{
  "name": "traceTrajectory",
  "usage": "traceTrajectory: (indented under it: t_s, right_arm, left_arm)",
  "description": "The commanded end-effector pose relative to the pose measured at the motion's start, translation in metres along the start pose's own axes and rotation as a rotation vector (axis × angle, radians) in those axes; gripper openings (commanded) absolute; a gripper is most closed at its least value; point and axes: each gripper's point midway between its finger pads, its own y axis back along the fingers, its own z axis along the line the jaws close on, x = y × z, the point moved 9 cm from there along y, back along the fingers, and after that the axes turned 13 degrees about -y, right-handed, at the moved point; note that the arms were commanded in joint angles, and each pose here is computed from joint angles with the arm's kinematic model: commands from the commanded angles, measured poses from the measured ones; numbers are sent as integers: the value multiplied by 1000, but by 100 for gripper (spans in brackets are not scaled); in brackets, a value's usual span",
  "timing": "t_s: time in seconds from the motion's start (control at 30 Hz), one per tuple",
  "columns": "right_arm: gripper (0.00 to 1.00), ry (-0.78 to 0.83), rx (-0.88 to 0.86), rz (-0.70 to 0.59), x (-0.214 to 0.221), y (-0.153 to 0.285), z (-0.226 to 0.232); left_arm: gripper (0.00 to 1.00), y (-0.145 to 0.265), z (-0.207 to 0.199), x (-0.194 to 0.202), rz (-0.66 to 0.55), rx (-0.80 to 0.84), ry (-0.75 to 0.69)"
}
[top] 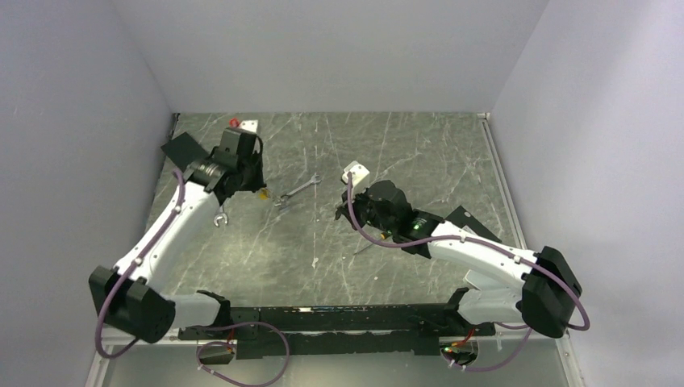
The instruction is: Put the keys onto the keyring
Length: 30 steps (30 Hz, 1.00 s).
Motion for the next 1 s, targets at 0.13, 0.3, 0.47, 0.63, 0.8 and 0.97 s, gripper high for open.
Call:
traceTrajectory:
  t_s: [0.13, 0.3, 0.47, 0.63, 0.8, 0.97]
  right_arm:
    - [0, -161, 240, -164, -15, 38, -14]
    - [0, -291, 462, -263, -10, 77, -33]
    - [0, -370, 471, -338, -5, 103, -37]
    - [0, -384, 473, -380, -6, 114, -39]
    - [0, -374, 473, -393, -10, 114, -38]
    - [0, -349, 455, -376, -11, 104, -36]
  left_arm:
    - [0, -39, -53, 18, 305, 55, -357]
    - [0, -80, -115, 39, 434, 64, -557]
    - [0, -111, -153, 65, 516, 94, -652]
    - [17, -108, -176, 80, 520, 304, -619]
    - [76, -88, -174, 90, 489, 415, -588]
    - [84, -63, -162, 82, 413, 424, -544]
